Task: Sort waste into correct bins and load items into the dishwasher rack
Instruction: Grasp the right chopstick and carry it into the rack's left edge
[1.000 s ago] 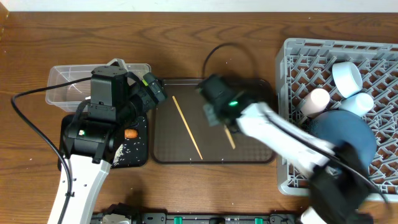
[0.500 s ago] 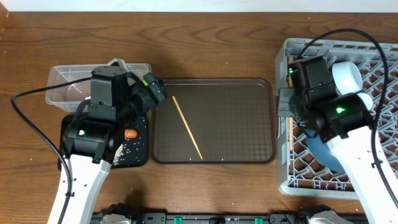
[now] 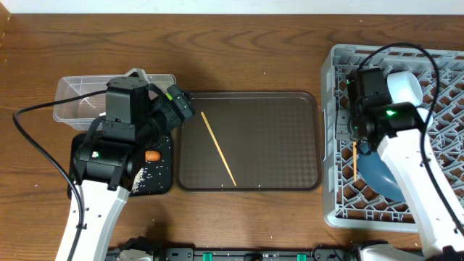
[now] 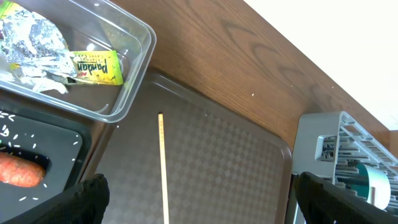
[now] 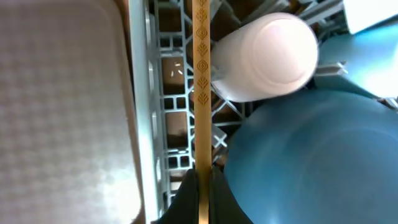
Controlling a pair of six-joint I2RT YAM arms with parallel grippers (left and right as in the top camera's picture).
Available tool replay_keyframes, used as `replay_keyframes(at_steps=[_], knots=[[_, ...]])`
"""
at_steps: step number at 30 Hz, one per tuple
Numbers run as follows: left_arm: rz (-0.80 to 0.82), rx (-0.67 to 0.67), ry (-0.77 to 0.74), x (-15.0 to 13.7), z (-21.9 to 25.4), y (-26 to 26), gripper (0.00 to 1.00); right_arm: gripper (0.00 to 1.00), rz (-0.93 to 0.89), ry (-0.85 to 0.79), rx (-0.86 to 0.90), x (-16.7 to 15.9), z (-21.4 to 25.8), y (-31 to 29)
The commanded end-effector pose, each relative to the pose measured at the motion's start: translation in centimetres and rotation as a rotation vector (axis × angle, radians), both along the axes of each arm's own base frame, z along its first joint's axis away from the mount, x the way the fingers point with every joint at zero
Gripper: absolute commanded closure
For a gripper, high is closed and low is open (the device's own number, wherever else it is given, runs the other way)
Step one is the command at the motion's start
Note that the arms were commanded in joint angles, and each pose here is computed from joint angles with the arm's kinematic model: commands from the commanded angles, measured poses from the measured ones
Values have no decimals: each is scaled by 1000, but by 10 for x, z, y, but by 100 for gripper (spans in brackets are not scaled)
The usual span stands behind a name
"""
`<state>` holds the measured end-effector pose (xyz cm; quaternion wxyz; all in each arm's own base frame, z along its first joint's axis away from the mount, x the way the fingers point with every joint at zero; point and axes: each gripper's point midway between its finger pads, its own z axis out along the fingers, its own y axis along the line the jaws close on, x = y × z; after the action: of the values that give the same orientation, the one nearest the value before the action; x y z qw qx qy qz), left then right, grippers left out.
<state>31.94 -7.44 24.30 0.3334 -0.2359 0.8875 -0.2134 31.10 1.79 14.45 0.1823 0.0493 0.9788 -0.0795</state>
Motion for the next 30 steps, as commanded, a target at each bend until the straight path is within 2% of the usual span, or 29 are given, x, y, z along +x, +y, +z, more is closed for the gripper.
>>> replay_keyframes(at_steps=[1,17,19,20,23,25,30], knots=[[2,18,-16,2,5,3,2,99,76,20,-50,4,-8,-4],[2,18,-16,2,4,3,2,98,81,29,-31,22,-29,3],[2,18,-15,2,4,3,2,83,77,34,-31,24,-32,3],[2,18,-16,2,5,3,2,80,77,35,-31,24,-33,3],[2,18,-16,2,4,3,2,59,78,34,-32,25,-33,3],[2,18,-15,2,4,3,2,56,77,26,-31,26,-32,3],[2,18,-16,2,5,3,2,58,98,-26,25,37,-16,15]])
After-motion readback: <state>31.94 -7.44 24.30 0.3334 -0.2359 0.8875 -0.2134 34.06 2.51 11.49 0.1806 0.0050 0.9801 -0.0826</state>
